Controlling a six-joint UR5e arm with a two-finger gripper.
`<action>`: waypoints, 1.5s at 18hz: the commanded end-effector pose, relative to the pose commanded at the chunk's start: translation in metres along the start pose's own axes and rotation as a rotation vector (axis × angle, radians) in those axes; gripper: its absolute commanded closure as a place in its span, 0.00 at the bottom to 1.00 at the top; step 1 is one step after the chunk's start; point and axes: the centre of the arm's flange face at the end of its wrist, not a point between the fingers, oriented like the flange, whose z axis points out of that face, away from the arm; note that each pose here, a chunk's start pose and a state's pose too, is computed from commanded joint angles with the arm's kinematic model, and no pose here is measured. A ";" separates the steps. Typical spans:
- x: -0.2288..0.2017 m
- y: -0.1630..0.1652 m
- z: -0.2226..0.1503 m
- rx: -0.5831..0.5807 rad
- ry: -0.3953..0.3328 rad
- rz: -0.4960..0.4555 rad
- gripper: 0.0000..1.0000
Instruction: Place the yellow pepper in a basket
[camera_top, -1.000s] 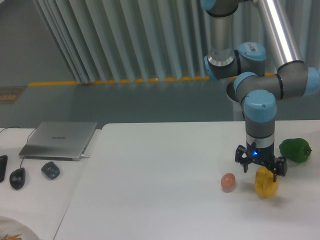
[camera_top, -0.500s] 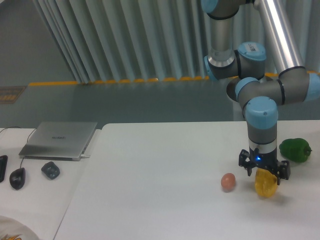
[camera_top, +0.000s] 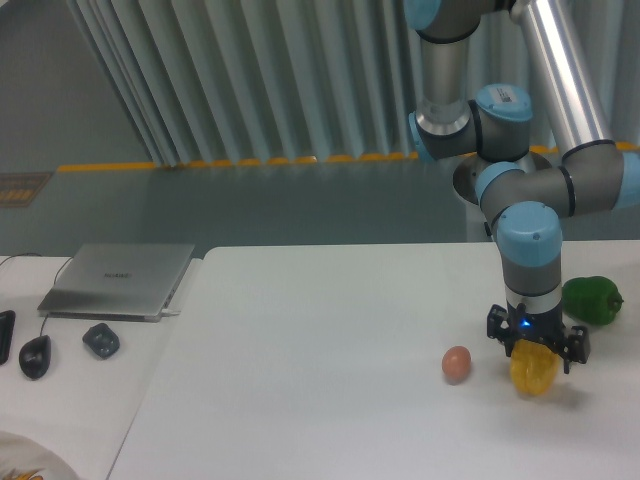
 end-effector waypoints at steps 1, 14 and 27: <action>0.001 0.000 -0.001 0.003 -0.002 0.001 0.37; -0.053 0.023 -0.092 0.119 -0.104 0.120 0.64; -0.244 0.156 -0.095 0.140 -0.143 0.284 0.64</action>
